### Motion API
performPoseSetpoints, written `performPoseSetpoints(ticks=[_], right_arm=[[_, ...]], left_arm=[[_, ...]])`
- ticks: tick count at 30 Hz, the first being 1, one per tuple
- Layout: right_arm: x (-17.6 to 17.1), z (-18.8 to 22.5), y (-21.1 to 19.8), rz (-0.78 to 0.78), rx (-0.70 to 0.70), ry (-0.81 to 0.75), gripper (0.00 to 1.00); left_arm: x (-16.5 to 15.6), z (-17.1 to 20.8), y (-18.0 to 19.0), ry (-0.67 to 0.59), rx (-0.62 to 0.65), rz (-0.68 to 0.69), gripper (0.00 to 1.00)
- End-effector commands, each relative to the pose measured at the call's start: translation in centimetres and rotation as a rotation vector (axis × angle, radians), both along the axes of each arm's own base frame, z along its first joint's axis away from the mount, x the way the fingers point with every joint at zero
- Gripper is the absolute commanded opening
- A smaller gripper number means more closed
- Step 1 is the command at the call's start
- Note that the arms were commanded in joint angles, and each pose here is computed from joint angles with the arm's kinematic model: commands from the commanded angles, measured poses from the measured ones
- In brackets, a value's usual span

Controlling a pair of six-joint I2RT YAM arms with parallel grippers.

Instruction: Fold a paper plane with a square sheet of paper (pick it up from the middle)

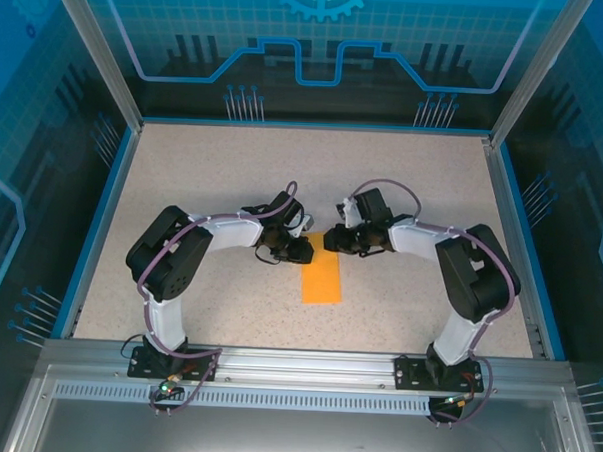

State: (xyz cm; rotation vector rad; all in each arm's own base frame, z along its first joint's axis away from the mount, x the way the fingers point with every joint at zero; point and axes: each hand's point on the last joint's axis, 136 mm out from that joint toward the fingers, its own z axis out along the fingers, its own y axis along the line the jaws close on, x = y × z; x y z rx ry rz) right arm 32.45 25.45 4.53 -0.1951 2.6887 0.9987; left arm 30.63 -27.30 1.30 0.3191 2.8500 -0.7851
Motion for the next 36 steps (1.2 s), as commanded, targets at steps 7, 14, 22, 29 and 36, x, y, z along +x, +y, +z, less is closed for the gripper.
performPoseSetpoints(ticks=[7, 14, 22, 29, 36], right_arm=[[2.0, -3.1, -0.3, -0.016, -0.047, 0.05, 0.22], [2.8, -4.1, -1.9, -0.067, -0.079, 0.07, 0.22], [4.2, -2.8, -3.5, -0.121, -0.09, 0.039, 0.23], [5.3, -2.1, -3.3, -0.122, -0.075, 0.027, 0.23], [4.5, 0.5, -1.6, -0.071, -0.018, -0.007, 0.23]], left_arm=[[-1.4, -2.7, 4.3, 0.042, 0.179, 0.033, 0.22], [-1.4, -2.6, 4.9, 0.041, 0.185, 0.036, 0.22], [-1.4, -2.5, 5.1, 0.039, 0.185, 0.039, 0.22], [-1.5, -2.2, 5.2, 0.035, 0.182, 0.036, 0.22], [-1.1, -1.2, 4.5, 0.025, 0.143, 0.042, 0.25]])
